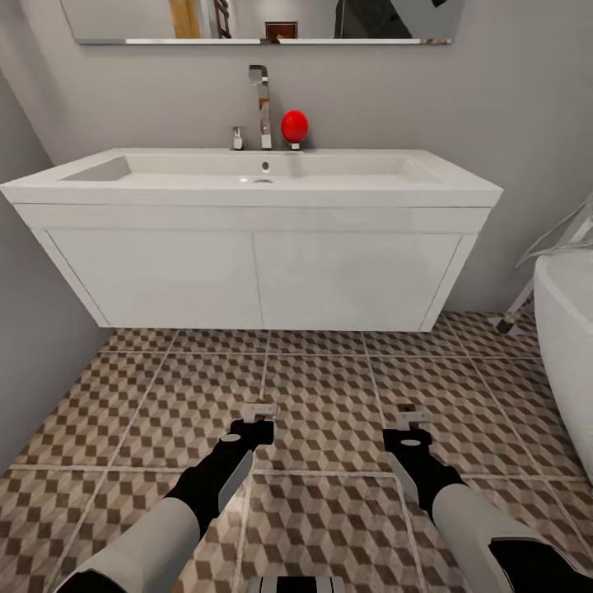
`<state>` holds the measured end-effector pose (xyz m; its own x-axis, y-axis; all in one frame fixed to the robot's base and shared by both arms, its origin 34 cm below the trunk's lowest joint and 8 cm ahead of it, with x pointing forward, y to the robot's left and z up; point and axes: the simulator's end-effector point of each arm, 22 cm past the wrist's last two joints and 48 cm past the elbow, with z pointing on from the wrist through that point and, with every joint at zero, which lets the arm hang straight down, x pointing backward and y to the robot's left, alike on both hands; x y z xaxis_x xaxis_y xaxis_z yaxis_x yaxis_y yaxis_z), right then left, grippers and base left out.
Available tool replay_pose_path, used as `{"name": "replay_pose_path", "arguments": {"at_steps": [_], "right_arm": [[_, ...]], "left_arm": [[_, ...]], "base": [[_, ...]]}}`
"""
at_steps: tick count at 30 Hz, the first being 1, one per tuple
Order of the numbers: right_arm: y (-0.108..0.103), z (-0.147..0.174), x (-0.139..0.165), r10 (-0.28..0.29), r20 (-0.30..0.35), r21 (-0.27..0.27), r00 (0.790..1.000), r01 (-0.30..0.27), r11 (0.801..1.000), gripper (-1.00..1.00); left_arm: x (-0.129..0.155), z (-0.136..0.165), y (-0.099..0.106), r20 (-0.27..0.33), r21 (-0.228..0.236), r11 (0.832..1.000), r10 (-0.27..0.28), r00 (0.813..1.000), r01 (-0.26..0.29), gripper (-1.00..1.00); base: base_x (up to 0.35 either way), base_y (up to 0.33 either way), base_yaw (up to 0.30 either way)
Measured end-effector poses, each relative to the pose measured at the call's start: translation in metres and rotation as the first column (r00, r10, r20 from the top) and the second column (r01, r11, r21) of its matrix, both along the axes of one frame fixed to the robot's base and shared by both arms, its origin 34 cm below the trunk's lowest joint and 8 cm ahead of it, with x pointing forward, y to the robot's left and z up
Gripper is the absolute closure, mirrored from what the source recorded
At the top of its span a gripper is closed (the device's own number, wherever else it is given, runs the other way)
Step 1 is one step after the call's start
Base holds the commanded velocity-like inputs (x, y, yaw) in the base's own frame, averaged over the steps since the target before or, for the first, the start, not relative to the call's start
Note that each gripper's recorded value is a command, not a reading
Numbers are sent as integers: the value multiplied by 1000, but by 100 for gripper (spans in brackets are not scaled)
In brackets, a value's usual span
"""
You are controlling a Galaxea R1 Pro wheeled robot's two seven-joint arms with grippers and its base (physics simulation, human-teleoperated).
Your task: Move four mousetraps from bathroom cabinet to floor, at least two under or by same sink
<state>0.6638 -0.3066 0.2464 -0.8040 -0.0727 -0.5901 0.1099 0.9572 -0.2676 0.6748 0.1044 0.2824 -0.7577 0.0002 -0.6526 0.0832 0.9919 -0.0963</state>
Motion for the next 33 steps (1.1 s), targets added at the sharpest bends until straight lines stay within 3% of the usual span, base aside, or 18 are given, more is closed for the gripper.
{"name": "replay_pose_path", "arguments": {"at_steps": [16,23,29,33], "right_arm": [[0,-27,-10,11,-39,-15,999,-11,1000,100],[-1,-11,9,1,20,-21,1000,0,1000,100],[-8,0,14,-35,48,-67,998,38,997,100],[-11,1,13,-44,46,-76,998,47,996,100]], "left_arm": [[-10,-29,1,-47,0,1000,1,999,-1,100],[-10,-29,1,-46,-1,1000,2,999,-3,100],[-9,-29,3,-44,1,1000,8,999,-8,100],[-8,-28,13,-41,39,998,43,998,-41,100]], "base": [[0,0,-2],[0,0,0],[0,0,0],[0,0,0]]}}
